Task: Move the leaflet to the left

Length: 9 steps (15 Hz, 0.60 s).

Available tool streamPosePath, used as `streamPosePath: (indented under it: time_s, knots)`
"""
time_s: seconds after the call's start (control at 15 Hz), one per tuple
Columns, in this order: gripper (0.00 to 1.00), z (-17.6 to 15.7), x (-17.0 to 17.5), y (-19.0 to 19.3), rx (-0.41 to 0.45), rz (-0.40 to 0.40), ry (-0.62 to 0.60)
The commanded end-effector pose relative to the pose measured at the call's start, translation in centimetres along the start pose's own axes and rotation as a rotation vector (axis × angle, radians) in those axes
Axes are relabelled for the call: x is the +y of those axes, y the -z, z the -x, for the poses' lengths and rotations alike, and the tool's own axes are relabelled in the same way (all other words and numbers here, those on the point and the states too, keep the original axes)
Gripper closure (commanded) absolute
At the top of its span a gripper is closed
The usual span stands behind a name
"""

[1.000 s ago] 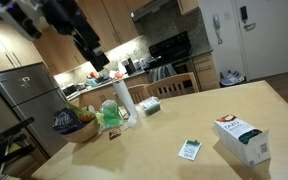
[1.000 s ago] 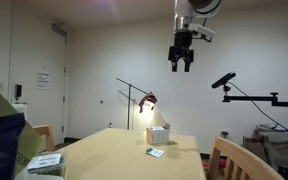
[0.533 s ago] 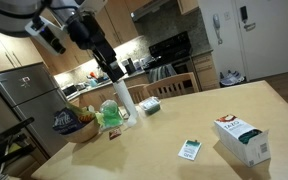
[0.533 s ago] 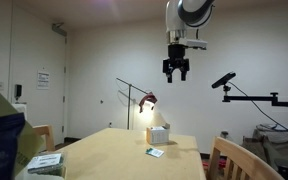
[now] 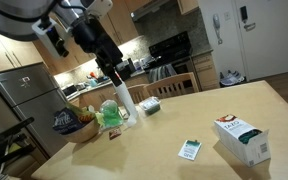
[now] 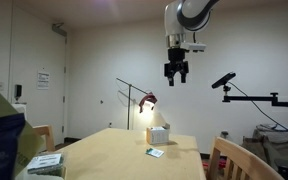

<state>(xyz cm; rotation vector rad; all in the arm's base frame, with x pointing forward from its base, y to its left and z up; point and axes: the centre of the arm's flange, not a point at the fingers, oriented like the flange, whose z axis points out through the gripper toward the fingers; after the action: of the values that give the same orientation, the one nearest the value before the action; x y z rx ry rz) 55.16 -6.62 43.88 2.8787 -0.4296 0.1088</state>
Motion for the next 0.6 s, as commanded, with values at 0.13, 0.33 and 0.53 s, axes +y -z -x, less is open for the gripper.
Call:
streamPosePath:
  time_s: [0.13,0.33,0.53]
  knots:
    - [0.0,-2.8,0.2,-4.4,-0.027,0.02,0.2]
    - [0.0,-4.4,-0.1,-7.4,-0.057,0.001,0.312]
    - [0.0,-6.3,-0.8,-10.4,-0.061,-0.01,0.339]
